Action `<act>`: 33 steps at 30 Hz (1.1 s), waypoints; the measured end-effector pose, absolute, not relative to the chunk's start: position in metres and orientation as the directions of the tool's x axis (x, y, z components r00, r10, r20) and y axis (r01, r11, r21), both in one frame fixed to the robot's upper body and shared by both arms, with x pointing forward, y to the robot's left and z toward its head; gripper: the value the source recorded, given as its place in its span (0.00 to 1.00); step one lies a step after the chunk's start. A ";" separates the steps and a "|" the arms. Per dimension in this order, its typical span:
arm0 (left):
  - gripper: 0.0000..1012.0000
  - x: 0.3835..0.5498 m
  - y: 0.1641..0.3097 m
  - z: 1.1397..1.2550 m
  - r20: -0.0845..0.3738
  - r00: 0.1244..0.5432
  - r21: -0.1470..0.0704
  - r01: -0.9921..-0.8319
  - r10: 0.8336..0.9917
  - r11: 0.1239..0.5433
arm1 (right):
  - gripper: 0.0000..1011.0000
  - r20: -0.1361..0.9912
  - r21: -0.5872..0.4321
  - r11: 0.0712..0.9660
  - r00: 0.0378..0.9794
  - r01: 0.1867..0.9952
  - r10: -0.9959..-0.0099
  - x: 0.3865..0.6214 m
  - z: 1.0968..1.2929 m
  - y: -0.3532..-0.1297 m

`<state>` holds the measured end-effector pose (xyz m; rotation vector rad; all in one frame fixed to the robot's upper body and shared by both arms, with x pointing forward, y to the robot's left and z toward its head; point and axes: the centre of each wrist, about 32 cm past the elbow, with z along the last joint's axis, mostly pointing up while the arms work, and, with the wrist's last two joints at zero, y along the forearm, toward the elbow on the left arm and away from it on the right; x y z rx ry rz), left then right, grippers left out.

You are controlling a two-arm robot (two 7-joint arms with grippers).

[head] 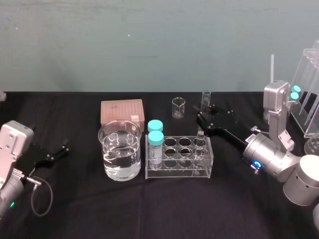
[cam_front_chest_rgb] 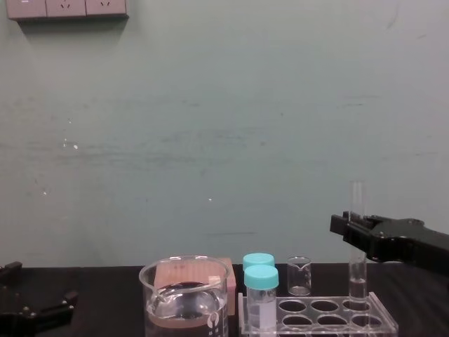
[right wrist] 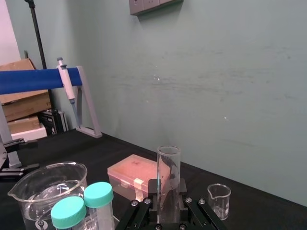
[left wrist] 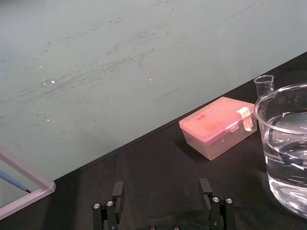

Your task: Hold the test tube with one hand and immerse one end into the beaker, then return it to the test tube rack.

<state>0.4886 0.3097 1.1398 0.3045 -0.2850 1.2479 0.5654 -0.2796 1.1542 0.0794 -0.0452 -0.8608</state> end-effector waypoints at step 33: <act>0.99 0.489 0.310 1.140 0.374 0.292 0.070 -0.955 0.880 0.287 | 0.22 0.000 0.055 0.658 0.659 0.751 -0.752 0.573 1.146 -0.277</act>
